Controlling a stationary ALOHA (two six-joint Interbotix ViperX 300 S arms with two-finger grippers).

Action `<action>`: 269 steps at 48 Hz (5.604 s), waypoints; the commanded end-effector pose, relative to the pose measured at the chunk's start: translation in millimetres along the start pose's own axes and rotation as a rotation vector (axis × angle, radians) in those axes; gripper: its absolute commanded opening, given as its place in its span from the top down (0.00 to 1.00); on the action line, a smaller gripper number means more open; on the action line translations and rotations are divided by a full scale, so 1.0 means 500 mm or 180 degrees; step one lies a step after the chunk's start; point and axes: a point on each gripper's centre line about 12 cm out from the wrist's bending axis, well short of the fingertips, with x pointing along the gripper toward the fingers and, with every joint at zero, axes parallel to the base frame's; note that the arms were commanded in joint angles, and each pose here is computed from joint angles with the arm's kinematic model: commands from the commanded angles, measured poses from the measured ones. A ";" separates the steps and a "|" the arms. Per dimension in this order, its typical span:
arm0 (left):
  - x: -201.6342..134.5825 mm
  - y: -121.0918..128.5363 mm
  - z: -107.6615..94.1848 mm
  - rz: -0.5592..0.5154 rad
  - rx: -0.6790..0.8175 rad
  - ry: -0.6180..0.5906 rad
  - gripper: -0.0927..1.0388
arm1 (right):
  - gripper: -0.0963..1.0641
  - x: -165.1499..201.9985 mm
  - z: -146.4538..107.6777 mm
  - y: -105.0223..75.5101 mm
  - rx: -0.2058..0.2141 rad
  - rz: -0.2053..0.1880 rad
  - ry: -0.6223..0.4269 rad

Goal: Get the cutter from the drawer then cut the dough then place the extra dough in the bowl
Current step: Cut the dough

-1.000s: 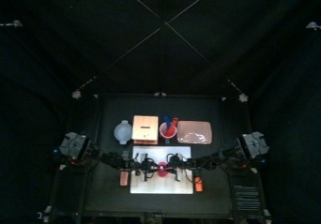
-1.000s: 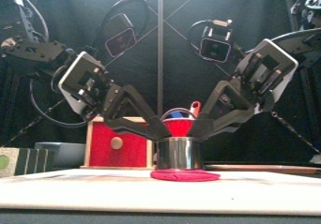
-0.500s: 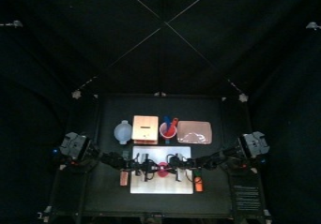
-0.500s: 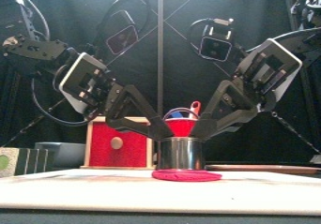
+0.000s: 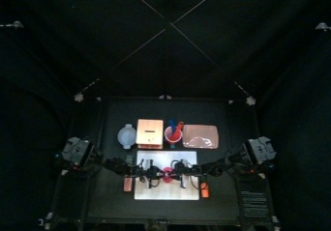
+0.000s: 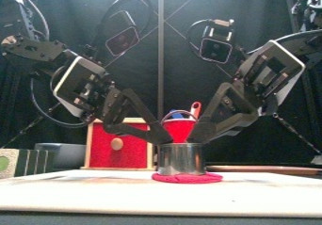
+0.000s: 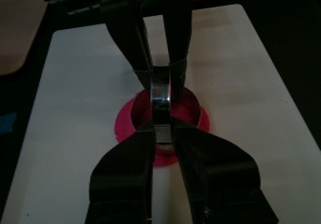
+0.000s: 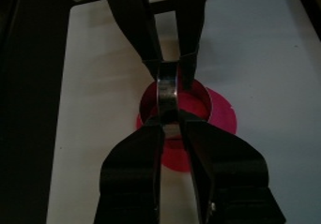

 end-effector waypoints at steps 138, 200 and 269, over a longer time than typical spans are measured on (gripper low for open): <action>0.017 -0.050 -0.080 -0.0313 0.0063 0.0803 0.50 | 0.47 0.019 -0.103 -0.017 0.0256 -0.0180 0.0889; 0.009 -0.030 -0.057 -0.0170 -0.0167 0.0685 0.49 | 0.46 0.016 -0.078 -0.028 0.0251 -0.0185 0.0783; -0.012 -0.008 0.019 0.0006 -0.0273 0.0103 0.28 | 0.21 0.004 0.014 0.005 0.0190 0.0006 0.0375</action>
